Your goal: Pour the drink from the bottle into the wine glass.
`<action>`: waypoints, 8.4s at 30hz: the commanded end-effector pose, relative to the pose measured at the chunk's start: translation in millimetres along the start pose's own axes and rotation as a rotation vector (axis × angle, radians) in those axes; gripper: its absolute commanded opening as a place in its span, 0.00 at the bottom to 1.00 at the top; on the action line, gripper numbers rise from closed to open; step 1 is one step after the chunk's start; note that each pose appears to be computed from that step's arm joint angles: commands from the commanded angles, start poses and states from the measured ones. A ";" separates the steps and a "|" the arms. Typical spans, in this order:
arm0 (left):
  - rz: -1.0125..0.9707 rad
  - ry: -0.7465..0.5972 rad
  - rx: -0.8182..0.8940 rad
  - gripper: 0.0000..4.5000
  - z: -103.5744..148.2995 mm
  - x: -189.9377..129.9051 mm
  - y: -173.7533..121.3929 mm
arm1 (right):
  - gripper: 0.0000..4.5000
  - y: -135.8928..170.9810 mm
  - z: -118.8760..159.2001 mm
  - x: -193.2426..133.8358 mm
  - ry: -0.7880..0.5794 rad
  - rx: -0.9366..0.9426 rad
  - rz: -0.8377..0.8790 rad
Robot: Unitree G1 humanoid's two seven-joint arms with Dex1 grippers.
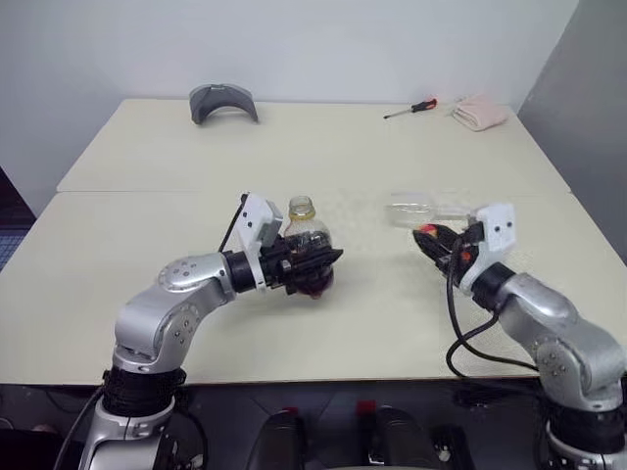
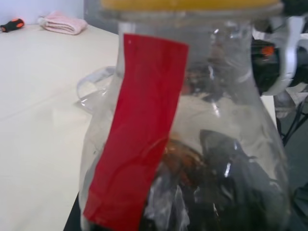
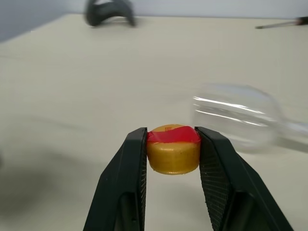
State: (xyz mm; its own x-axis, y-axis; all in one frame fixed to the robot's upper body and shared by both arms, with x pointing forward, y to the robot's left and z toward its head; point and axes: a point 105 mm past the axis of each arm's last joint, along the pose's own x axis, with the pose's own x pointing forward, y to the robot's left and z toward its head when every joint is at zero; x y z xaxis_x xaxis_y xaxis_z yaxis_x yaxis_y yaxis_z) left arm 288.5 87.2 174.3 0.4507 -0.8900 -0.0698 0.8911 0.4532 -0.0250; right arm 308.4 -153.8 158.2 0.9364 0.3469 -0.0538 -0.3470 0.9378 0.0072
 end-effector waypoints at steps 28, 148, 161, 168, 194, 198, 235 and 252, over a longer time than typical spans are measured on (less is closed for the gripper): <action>-0.070 -0.032 0.088 0.41 19.8 0.5 -2.9 | 1.00 -25.4 -42.4 -3.3 0.043 0.064 -0.328; 0.215 0.026 0.052 1.00 -11.5 -43.2 -22.6 | 1.00 54.5 14.1 23.7 -0.134 -0.197 0.259; 0.123 0.017 0.110 1.00 -5.6 -32.3 -5.8 | 1.00 -39.3 7.1 56.1 -0.060 -0.738 -0.119; 0.098 -0.003 0.097 1.00 -5.9 -24.7 -12.5 | 1.00 -48.0 -3.5 73.4 -0.034 -0.875 -0.125; 0.128 -0.037 0.072 1.00 3.8 -17.1 0.4 | 1.00 -99.2 -14.5 122.4 0.162 -1.222 -0.226; 0.129 -0.037 0.075 1.00 5.4 -17.5 1.0 | 1.00 -100.4 -12.6 128.4 0.174 -1.254 -0.241; 0.157 -0.053 0.052 1.00 6.5 -17.7 -1.8 | 1.00 -67.0 21.6 67.0 0.018 -1.144 -0.169; 0.154 -0.055 0.053 1.00 6.2 -18.2 -4.4 | 1.00 -69.1 16.4 68.1 0.033 -1.121 -0.183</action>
State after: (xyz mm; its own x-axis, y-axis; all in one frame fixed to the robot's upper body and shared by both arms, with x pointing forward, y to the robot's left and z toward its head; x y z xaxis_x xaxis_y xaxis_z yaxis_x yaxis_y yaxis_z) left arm 282.6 106.0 171.0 0.6018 -0.7972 -0.0478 0.7981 0.6025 -0.0001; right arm 395.2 -192.4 152.2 0.9798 0.1938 -0.0501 -0.1285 0.4173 -0.8996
